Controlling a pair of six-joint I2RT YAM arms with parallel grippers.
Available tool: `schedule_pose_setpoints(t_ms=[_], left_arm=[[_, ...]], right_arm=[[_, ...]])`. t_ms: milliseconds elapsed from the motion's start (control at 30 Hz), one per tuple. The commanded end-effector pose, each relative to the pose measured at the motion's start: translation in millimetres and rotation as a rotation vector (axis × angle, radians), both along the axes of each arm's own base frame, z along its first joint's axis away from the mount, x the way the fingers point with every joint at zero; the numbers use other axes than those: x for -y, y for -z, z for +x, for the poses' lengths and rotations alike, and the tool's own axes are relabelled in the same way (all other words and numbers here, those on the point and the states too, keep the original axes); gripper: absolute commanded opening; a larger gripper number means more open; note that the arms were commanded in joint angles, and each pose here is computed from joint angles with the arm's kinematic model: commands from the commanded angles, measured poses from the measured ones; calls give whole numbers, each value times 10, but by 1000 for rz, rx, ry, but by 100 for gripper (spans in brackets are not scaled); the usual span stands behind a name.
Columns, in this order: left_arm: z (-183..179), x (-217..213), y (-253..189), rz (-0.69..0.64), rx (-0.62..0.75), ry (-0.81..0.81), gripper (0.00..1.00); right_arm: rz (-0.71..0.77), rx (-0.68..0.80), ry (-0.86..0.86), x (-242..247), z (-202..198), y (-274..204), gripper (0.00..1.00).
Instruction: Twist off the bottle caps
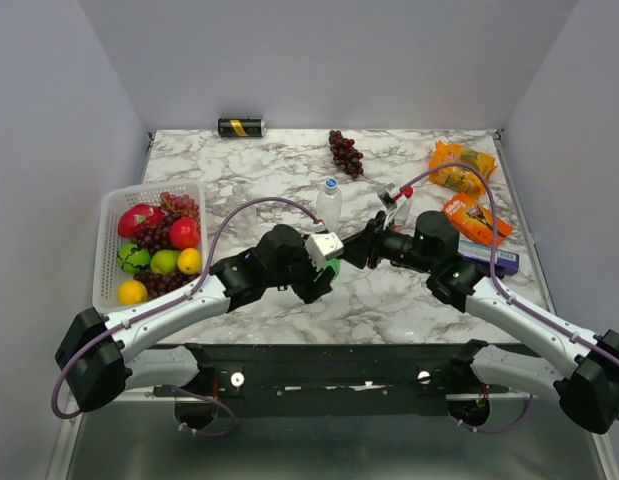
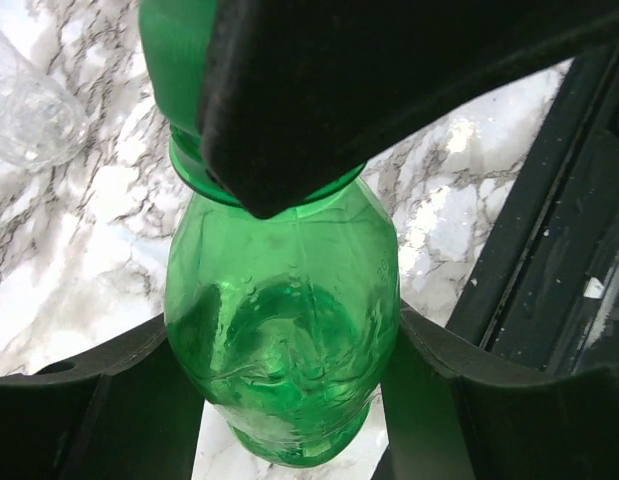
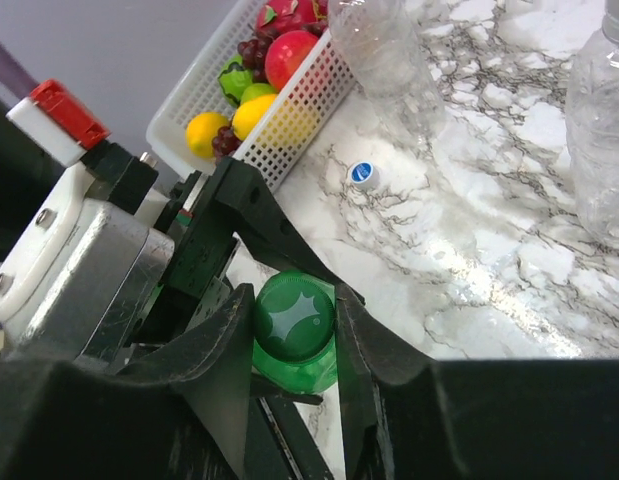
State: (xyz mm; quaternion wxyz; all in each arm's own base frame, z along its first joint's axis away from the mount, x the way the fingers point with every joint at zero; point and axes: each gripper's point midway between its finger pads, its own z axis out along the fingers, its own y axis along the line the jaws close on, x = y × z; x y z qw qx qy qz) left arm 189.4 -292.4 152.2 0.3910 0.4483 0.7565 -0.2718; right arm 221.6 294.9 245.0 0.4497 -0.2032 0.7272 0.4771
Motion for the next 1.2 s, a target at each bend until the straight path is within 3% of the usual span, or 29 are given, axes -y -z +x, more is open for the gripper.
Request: schedule_pose_setpoints(t_ms=[0,200,467,733,833,933,967,1000,1167], left_arm=[[-385,302,-396,-186,-45,279,33],[-858,371,-655,-325,-140,550,33],[-1153,362,-739,-392,-271,709,31],[-1114,375,-702,-378,-270,680,31],[-964,397,-627,-340,-236,592,31],[-821,403,-558,-304,-207,514,31],[-800,406,-539,-298,-203,501,31],[-769,403,-520,-291,-201,482,30],[-550,383,-452,-249,-148,360,31]], right_arm=[[81,198,-236,-1,-263,-408,32],[117,332,-495,176,-656,-584,32],[134,419,-572,365,-777,-739,32],[158,484,-601,444,-830,-916,33],[160,470,-591,436,-810,-908,37],[153,450,-542,428,-734,-874,49],[150,449,-522,429,-709,-868,66],[144,439,-496,434,-681,-835,74],[112,372,-304,478,-422,-804,82]])
